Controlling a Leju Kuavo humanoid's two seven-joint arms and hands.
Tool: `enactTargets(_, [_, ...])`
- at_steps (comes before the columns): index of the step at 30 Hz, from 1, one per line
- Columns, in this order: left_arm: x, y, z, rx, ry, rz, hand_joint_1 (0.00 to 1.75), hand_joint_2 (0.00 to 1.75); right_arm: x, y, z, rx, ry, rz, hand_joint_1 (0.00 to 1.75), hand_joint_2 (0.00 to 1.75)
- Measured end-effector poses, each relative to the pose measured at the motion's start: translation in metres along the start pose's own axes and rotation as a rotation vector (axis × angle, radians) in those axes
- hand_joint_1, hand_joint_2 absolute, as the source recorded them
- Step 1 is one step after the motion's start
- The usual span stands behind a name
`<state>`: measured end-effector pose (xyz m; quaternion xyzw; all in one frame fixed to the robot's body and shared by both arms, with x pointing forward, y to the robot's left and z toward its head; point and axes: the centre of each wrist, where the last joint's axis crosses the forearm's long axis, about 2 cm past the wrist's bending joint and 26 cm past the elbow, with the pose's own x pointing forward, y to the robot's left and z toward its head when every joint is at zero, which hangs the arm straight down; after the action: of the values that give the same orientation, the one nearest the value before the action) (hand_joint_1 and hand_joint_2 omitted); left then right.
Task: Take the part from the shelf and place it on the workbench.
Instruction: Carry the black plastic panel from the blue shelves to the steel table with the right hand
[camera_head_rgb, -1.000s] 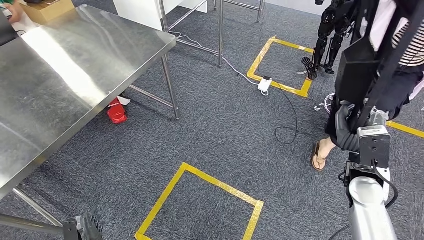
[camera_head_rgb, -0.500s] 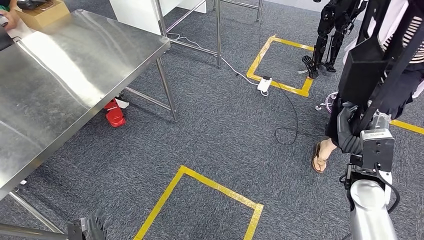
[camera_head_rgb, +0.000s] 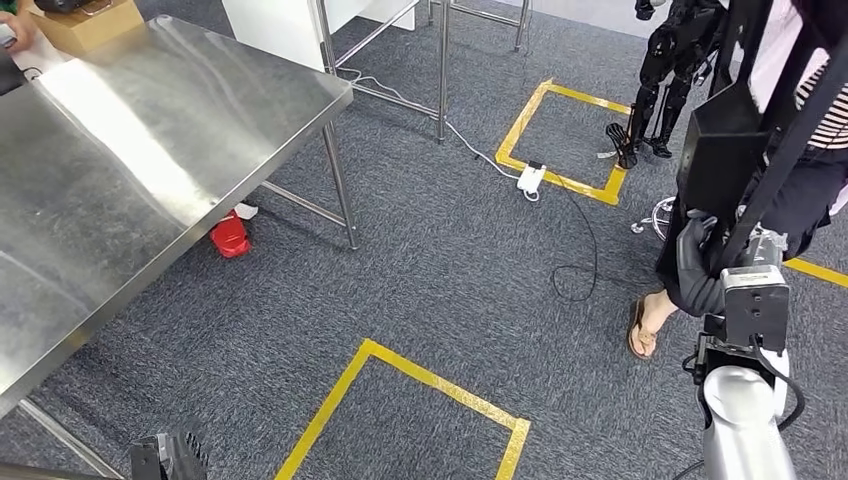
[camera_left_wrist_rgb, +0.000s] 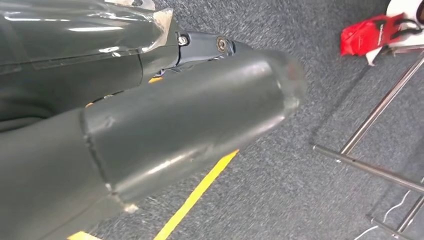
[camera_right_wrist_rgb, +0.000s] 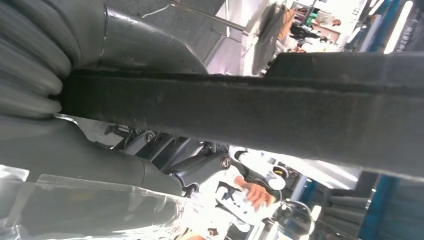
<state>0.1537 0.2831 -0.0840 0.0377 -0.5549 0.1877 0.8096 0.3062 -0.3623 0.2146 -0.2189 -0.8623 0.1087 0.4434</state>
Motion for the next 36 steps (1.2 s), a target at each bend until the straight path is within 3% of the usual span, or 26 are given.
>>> enactTargets(36, [-0.003, 0.011, 0.004, 0.012, 0.009, -0.015, 0.0, 0.0, -0.006, -0.003, -0.007, 0.011, 0.011, -0.028, 1.57, 1.75])
